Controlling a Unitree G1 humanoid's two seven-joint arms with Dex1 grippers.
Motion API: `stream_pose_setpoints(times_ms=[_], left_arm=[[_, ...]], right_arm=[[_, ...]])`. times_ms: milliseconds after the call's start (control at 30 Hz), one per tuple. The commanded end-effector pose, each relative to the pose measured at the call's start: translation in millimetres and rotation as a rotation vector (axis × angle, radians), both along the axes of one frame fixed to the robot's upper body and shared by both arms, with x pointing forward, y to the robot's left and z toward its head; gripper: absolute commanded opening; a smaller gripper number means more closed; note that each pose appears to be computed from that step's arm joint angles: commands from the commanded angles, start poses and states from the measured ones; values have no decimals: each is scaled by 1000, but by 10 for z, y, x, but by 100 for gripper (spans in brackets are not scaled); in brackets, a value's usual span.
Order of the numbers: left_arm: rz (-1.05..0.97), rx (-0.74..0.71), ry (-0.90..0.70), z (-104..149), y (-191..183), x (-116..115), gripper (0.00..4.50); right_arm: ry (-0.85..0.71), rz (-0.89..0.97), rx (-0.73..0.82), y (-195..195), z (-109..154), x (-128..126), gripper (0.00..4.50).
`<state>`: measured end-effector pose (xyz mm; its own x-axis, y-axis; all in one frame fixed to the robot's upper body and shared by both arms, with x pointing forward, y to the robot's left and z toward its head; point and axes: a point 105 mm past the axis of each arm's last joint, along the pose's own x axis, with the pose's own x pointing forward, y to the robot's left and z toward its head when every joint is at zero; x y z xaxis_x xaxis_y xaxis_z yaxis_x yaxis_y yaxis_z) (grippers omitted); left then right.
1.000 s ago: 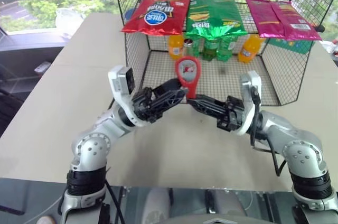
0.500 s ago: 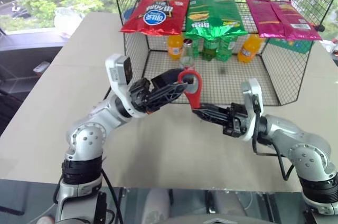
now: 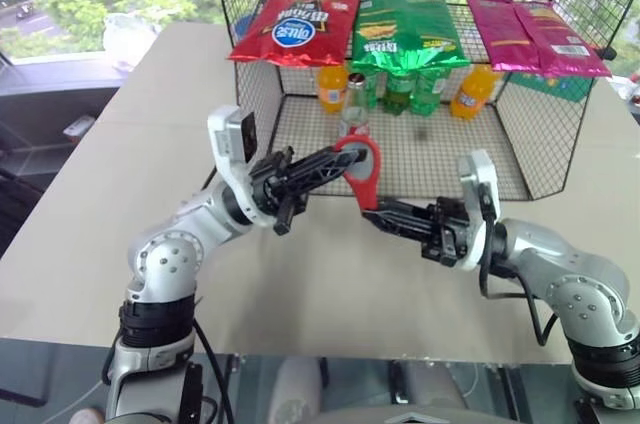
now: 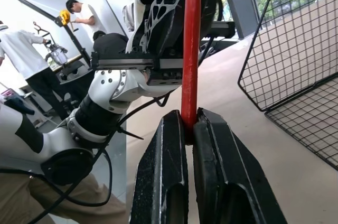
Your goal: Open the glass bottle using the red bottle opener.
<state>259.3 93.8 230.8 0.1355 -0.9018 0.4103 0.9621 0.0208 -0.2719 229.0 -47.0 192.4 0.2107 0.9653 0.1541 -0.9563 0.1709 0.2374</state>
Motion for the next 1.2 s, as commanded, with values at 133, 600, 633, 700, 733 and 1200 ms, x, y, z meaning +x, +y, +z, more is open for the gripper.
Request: stream_pose_setpoints(times_ms=[133,600,633,700,733,1200], left_arm=[[-18,-58,-29,118,3,-40,0],[57,-96,-60,133,-5,-57,0],[58,-95,-61,135,-6,-54,0],[60,-96,-66,142,-6,-50,0],[60,-97,-68,146,-5,-49,0],[85,-47,-87,91,55,-66,239]], right_arm=[[-29,70,31,106,105,-43,155],[56,32,176,217,290,38,236],[57,36,169,217,274,32,211],[60,45,156,219,249,20,116],[60,49,147,222,230,13,64],[57,35,103,136,69,50,0]])
